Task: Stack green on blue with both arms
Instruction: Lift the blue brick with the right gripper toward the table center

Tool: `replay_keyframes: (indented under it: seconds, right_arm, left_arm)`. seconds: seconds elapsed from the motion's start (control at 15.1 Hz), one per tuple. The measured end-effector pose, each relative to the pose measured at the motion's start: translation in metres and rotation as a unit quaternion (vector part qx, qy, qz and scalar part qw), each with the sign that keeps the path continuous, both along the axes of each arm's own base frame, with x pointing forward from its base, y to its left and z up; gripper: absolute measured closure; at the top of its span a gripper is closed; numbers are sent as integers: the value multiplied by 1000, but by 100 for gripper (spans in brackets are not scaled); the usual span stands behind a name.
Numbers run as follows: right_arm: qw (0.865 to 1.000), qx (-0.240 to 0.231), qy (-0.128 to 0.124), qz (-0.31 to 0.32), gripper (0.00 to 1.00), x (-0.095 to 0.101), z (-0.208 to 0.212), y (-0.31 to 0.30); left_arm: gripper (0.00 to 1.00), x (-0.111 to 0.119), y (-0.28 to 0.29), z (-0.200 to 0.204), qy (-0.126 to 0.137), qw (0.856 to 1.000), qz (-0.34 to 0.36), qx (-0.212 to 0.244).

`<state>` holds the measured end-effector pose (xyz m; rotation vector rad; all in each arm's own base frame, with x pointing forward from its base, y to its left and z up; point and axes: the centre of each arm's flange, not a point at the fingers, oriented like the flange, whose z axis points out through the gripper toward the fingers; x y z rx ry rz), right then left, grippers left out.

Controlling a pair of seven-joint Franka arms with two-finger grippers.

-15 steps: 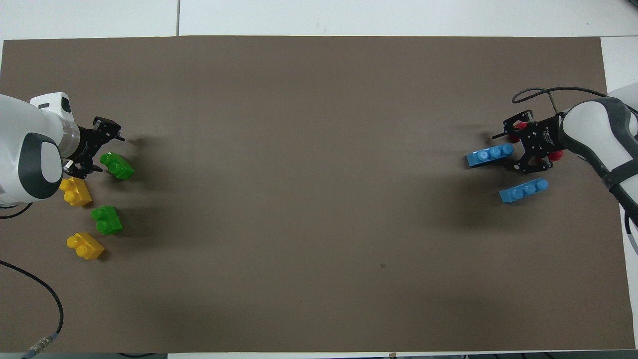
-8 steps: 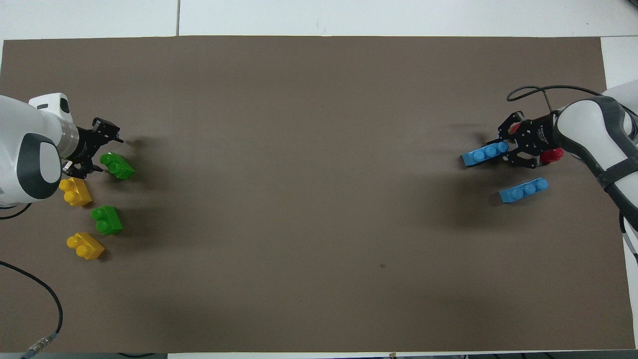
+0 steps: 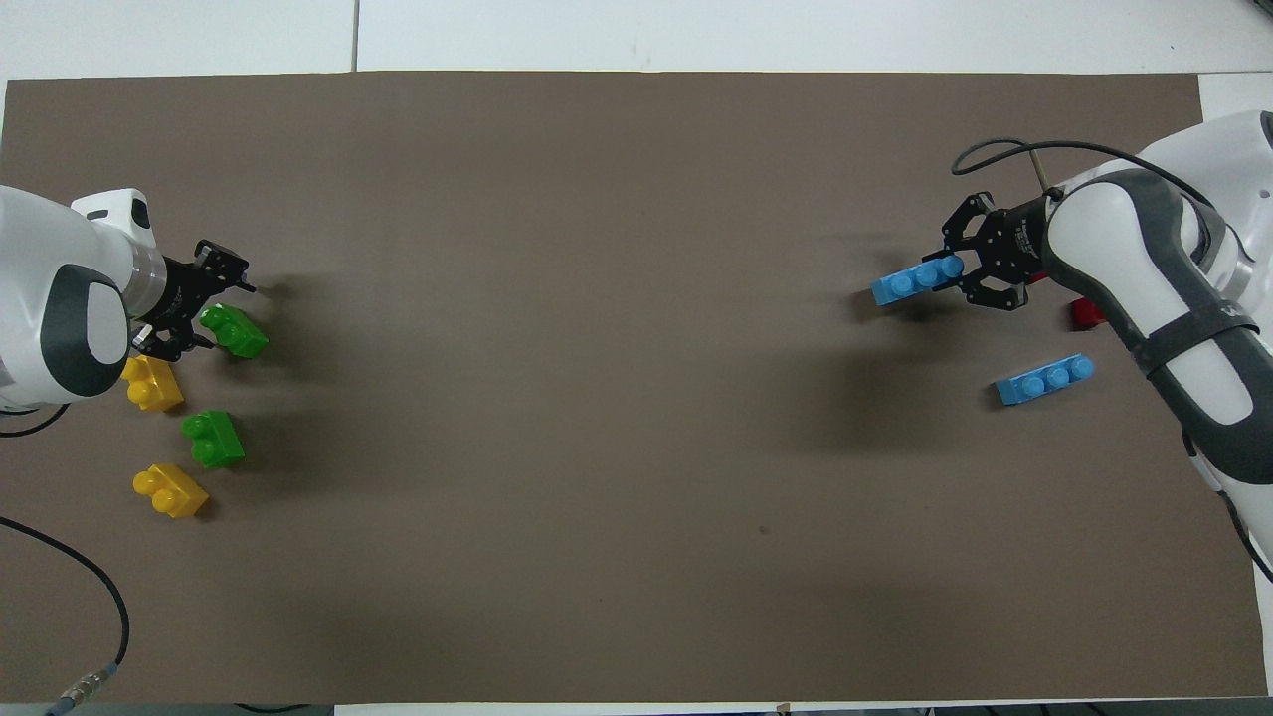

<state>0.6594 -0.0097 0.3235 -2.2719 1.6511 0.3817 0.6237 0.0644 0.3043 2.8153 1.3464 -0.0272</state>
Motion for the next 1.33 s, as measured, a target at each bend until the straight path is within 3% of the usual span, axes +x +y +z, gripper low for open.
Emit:
replay_keyframes:
  seconds: [0.2,0.33,0.47,0.6,0.66,1.0,1.33]
  right_arm:
    - [1000,14,-5,-21,66,5,33,55]
    - [999,17,-7,-40,66,1,60,86]
    - [998,28,-8,-60,66,-4,86,112]
    - [997,32,0,-77,66,-12,101,143]
    - [995,32,3,-89,66,-15,103,161]
    - [984,36,-15,-171,66,-39,81,252]
    - [977,36,-25,-210,66,-67,51,296]
  left_arm:
    - [10,0,0,0,0,1000,0,0]
    - [30,0,0,0,0,1000,0,0]
    - [35,0,1,0,0,1000,1,0]
    - [59,0,2,0,0,1000,1,0]
    - [65,0,2,0,0,1000,1,0]
    - [65,0,2,0,0,1000,1,0]
    - [65,1,0,5,-2,1000,-1,0]
